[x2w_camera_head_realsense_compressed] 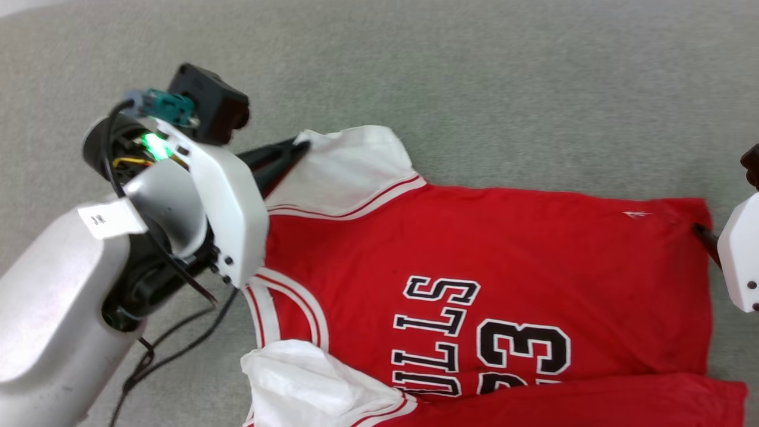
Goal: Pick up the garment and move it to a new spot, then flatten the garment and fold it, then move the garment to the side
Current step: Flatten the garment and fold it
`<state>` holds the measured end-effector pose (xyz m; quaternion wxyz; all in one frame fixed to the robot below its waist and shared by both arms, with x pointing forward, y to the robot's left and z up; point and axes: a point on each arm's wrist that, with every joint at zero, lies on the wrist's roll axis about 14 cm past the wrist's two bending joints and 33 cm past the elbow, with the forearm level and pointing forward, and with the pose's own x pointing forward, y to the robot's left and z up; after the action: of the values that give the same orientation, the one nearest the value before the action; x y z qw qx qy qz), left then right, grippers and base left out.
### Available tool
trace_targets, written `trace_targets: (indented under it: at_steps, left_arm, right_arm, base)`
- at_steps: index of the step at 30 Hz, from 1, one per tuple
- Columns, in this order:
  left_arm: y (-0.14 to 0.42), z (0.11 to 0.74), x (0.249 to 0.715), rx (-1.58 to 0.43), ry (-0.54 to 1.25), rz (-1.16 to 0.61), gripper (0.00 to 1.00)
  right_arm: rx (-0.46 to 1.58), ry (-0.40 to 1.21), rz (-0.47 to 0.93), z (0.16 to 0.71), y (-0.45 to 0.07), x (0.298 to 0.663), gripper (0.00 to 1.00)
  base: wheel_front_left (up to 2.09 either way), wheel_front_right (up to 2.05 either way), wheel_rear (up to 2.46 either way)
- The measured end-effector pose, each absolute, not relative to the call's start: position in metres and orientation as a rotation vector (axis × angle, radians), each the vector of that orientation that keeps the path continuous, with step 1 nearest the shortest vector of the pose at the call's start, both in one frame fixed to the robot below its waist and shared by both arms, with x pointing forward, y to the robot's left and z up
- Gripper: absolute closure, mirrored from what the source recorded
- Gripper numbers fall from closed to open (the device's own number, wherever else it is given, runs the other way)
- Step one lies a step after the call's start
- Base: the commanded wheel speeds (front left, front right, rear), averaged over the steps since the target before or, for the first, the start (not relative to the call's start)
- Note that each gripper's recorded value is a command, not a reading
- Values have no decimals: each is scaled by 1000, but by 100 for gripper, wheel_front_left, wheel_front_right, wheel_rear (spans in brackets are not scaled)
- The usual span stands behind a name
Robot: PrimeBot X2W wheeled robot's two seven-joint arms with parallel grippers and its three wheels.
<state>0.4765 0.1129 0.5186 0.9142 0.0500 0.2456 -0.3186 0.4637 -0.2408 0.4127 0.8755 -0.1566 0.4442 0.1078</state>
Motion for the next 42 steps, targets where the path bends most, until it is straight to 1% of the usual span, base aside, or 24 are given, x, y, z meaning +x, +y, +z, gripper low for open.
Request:
trace_targets:
  at_steps: [5, 12, 14, 15, 18, 24, 29, 32, 38, 42]
  left_arm:
    - [117, 514, 472, 98, 502, -648, 100]
    - [127, 499, 468, 82, 541, -618, 100]
    - [129, 493, 466, 78, 557, -611, 100]
    - [130, 491, 465, 76, 565, -609, 100]
    - [133, 486, 463, 73, 577, -601, 100]
    - [138, 492, 458, 56, 557, -571, 100]
    - [145, 504, 449, 35, 527, -539, 100]
    - [149, 512, 441, 25, 509, -521, 100]
    - [155, 520, 416, 9, 503, -502, 100]
    - [158, 521, 396, -6, 510, -488, 100]
  right_arm:
    - [-329, 1030, 282, 383, -227, 464, 0]
    - [-374, 1131, 327, 358, -222, 465, 0]
    - [-385, 1150, 335, 353, -221, 465, 73]
    - [-386, 1156, 339, 351, -221, 465, 100]
    - [-369, 1140, 349, 349, -216, 467, 100]
    - [-298, 1079, 321, 361, -217, 471, 100]
    - [-222, 967, 308, 386, -213, 474, 100]
    - [-216, 884, 308, 404, -212, 474, 100]
    - [-149, 758, 299, 433, -211, 462, 100]
    - [-106, 715, 291, 442, -214, 445, 100]
  base:
    - [0, 0, 0]
    - [0, 0, 0]
    - [0, 0, 0]
    - [0, 0, 0]
    - [0, 0, 0]
    - [0, 0, 0]
    - [0, 0, 0]
    - [0, 0, 0]
    - [0, 0, 0]
    - [0, 0, 0]
